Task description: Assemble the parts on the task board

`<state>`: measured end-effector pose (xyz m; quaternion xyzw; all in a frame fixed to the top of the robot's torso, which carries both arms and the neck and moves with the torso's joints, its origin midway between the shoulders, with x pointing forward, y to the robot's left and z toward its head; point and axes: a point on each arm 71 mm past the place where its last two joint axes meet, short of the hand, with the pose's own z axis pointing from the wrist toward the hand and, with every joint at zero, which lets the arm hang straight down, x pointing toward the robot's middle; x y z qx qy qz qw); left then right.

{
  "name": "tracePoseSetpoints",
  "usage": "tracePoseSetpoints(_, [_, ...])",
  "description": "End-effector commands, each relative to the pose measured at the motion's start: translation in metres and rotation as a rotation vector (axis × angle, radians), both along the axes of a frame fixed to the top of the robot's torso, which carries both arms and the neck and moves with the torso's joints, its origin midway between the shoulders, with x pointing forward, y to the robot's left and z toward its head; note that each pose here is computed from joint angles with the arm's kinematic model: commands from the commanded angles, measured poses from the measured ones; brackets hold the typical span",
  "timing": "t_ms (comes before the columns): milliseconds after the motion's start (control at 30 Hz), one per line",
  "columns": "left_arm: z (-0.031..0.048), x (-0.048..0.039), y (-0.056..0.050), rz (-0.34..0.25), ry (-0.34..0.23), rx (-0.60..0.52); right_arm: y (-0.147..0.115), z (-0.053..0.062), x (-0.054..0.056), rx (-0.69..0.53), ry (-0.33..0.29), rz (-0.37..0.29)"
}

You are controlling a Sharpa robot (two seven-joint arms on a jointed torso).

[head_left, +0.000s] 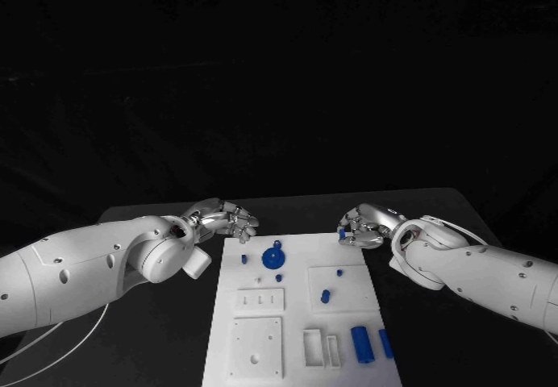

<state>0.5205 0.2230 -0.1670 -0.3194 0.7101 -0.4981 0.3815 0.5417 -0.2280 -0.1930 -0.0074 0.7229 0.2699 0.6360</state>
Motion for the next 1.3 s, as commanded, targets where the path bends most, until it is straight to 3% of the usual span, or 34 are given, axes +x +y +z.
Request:
tracePoseSetpoints(33, [-0.0078, -0.0038, -0.008, 0.017, 0.108, 0.078, 0.011, 0.004, -0.002, -0.044, 0.015, 0.004])
tracePoseSetpoints(233, [-0.0096, -0.0088, -0.023, -0.021, 0.143, 0.085, 0.043, 0.016, -0.004, -0.055, 0.011, 0.049])
tracePoseSetpoints(400, [-0.0100, -0.0060, -0.032, -0.046, 0.155, 0.081, 0.071, 0.021, -0.008, -0.061, 0.007, 0.094])
tracePoseSetpoints(533, [-0.0139, -0.0036, -0.038, -0.085, 0.231, 0.066, 0.093, 0.021, -0.011, -0.059, 0.013, 0.123])
tracePoseSetpoints(800, [-0.0208, -0.0073, -0.046, -0.120, 0.319, 0.134, 0.121, 0.022, -0.020, -0.061, 0.020, 0.177])
tracePoseSetpoints(1300, [-0.0234, -0.0080, -0.048, -0.091, 0.336, 0.195, 0.141, 0.020, -0.029, -0.060, 0.038, 0.226])
